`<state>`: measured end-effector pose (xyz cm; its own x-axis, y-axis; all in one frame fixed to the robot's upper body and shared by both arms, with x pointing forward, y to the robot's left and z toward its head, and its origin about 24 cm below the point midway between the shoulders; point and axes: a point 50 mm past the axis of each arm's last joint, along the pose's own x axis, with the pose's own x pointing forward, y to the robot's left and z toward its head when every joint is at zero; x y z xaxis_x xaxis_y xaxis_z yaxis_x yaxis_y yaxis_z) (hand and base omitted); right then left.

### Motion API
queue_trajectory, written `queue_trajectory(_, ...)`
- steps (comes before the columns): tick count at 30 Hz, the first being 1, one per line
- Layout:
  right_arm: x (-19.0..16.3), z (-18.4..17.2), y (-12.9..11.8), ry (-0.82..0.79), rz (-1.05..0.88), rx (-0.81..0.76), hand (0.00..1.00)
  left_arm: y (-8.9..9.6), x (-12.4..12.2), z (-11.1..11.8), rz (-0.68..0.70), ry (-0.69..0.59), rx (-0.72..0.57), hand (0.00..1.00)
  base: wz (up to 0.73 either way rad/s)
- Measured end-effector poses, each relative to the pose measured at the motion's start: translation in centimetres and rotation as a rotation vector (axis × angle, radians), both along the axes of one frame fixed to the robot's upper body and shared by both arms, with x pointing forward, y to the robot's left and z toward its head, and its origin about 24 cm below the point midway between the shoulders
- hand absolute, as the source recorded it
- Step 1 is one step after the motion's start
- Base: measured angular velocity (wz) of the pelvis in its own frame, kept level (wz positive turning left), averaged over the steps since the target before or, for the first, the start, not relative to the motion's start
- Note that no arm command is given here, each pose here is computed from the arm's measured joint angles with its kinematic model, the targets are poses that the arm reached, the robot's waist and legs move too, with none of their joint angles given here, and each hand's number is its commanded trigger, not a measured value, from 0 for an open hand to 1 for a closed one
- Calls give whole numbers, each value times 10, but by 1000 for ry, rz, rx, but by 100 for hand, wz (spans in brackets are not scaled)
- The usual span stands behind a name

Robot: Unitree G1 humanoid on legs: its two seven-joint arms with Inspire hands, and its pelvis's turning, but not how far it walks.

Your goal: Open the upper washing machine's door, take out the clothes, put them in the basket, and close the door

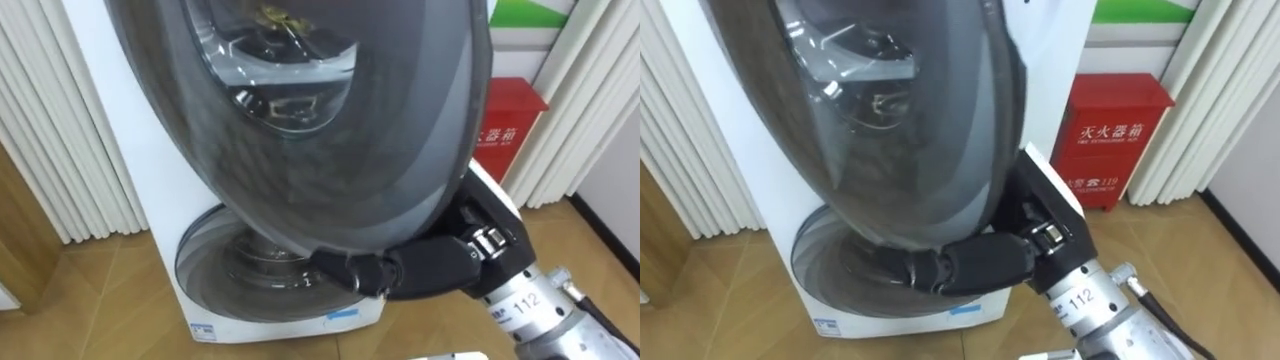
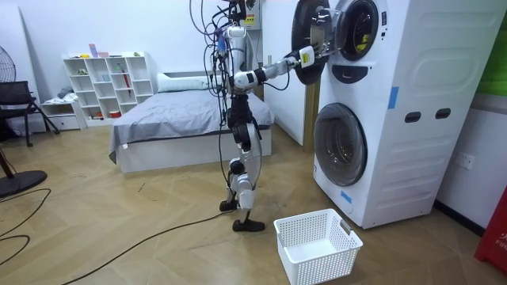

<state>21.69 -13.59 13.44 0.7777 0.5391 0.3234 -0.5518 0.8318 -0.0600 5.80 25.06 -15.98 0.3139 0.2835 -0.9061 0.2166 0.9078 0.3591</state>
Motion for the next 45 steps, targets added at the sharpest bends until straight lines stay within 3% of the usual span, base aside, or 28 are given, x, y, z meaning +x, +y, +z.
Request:
queue_trajectory(12,10,9,10,-57,2,-134,0,8,8,4,-38,-11,-10,0,-8)
queue_trajectory(24,7,5,28,-41,55,-128,0,20,-1,6,-75,19,35,0,13)
queue_trajectory(34,-4,22,89,-164,441,-177,0,20,-5,6,-72,26,31,0,31)
queue_trajectory(45,-18,23,112,-204,650,-178,0,21,-6,6,-29,18,27,0,22)
